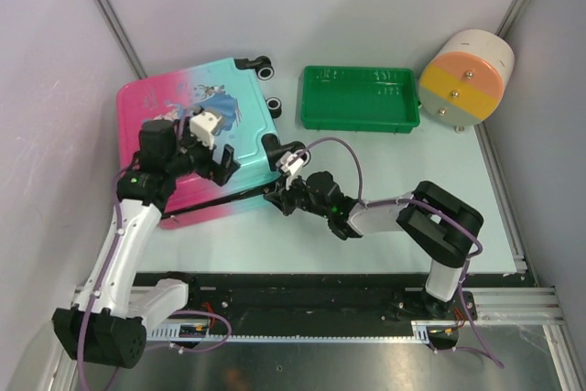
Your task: Open, take out, and arrange the luggage
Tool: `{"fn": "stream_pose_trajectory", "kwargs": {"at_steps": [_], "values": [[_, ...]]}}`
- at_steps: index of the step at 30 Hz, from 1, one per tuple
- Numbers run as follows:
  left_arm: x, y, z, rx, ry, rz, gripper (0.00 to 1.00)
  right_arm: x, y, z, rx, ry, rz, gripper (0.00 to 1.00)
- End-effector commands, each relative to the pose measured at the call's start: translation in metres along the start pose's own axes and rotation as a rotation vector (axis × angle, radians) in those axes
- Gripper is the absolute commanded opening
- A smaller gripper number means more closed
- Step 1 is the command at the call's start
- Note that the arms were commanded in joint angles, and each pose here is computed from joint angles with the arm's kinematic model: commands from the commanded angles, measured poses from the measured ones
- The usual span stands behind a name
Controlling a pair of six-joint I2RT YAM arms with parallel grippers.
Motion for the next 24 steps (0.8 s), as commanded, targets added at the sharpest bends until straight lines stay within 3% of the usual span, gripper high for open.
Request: {"fn": "stream_pose_trajectory", "kwargs": {"at_steps": [1, 4, 7, 13, 20, 24], "values": [[0.016, -0.007, -0.048, 0.078, 0.115, -0.185, 1.00, 0.000, 0.045, 0.014, -0.110, 0.017, -0.041, 0.00], [0.049, -0.036, -0.086, 0.151, 0.261, -0.278, 1.00, -0.006, 0.044, 0.015, -0.102, 0.032, -0.071, 0.00], [0.054, -0.076, -0.099, 0.252, 0.306, -0.341, 0.98, 0.020, 0.036, 0.017, -0.079, 0.118, -0.110, 0.00], [0.035, -0.107, -0.083, 0.296, 0.218, -0.415, 0.95, 0.082, 0.006, 0.026, -0.019, 0.323, -0.121, 0.00], [0.031, -0.114, -0.077, 0.305, 0.188, -0.436, 0.93, 0.123, 0.012, 0.036, -0.023, 0.450, -0.137, 0.00], [0.034, -0.107, -0.079, 0.285, 0.196, -0.415, 0.94, 0.122, 0.027, 0.022, 0.022, 0.448, -0.128, 0.17]]}}
Point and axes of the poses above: each gripper's point midway between its finger pads, its own z axis out along the fingers, its own x axis along the line the jaws close on, y = z × x, the point moved 1 cm from there along -z, back along the fingers, and after that the axes turned 14 degrees about z, right-handed, at the moved point
